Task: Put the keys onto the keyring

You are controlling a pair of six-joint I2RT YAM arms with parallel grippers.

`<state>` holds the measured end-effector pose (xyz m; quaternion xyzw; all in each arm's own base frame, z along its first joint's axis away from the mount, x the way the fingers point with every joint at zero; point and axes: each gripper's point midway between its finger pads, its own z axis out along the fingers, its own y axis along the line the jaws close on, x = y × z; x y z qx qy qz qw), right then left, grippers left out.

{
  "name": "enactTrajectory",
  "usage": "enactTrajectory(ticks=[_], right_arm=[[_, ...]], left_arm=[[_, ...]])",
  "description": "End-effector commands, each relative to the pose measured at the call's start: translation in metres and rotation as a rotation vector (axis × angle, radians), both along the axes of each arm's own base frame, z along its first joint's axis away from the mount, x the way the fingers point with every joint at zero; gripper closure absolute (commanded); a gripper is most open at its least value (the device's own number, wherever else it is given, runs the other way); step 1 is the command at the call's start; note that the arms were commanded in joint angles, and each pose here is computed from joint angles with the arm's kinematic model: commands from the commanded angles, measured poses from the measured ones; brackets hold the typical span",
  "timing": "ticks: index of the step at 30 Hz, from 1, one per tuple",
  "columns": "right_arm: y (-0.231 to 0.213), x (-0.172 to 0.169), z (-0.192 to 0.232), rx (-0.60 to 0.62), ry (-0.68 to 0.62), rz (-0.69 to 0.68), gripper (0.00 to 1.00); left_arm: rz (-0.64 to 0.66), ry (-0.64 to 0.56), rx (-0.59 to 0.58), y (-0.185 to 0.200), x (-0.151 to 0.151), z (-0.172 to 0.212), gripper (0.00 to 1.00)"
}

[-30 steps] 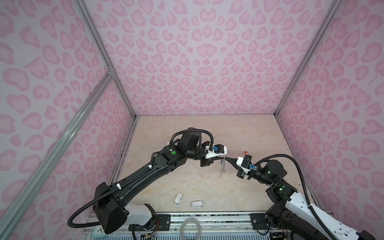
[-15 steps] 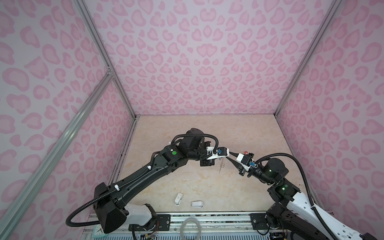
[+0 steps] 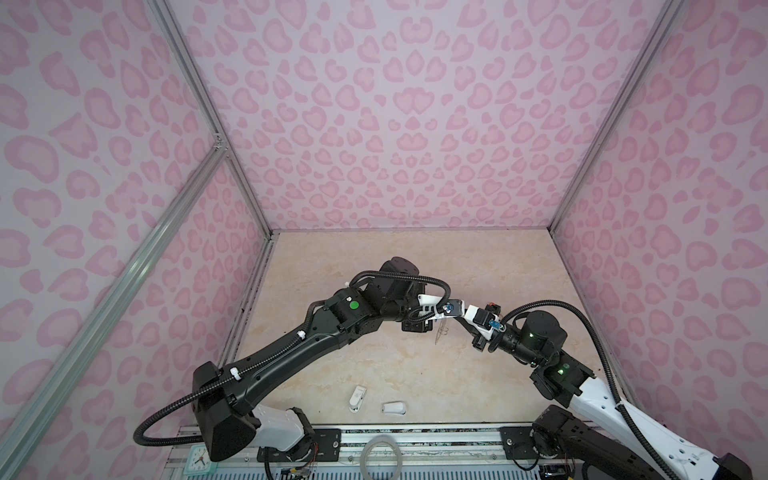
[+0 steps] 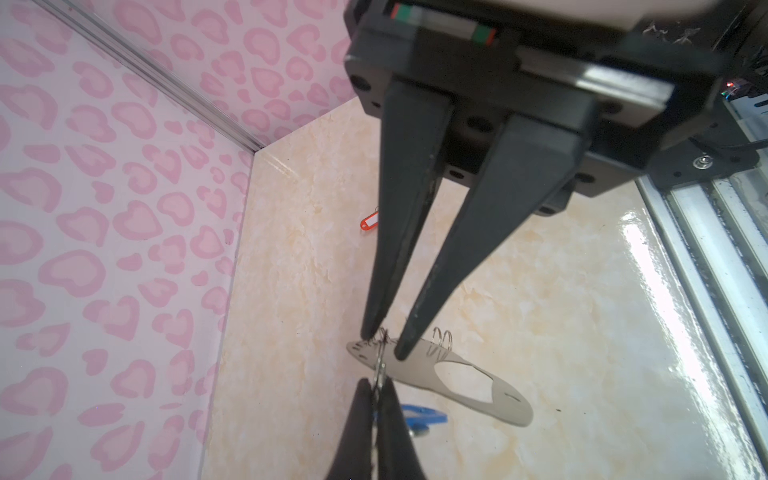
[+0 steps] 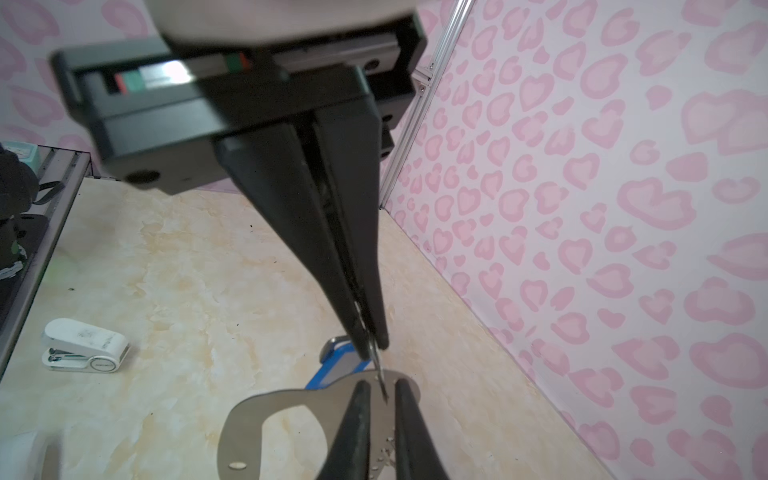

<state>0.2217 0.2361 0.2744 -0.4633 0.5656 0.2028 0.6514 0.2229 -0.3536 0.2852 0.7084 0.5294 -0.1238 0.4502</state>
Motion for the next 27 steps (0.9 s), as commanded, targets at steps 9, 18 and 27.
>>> enactTrajectory(ticks=[9,18,27], right_arm=[[0.004,0.002,0.011,0.045,-0.017,0.009,0.86],[0.007,-0.001,0.015,0.078,-0.016,0.03,1.0],[0.007,-0.011,0.019,0.109,-0.048,0.073,1.0]], left_arm=[[-0.05,-0.026,-0.028,-0.001,-0.008,0.013,0.97],[-0.052,-0.007,-0.041,-0.002,-0.011,0.012,0.86],[-0.044,0.193,-0.218,0.018,-0.007,0.022,0.65]])
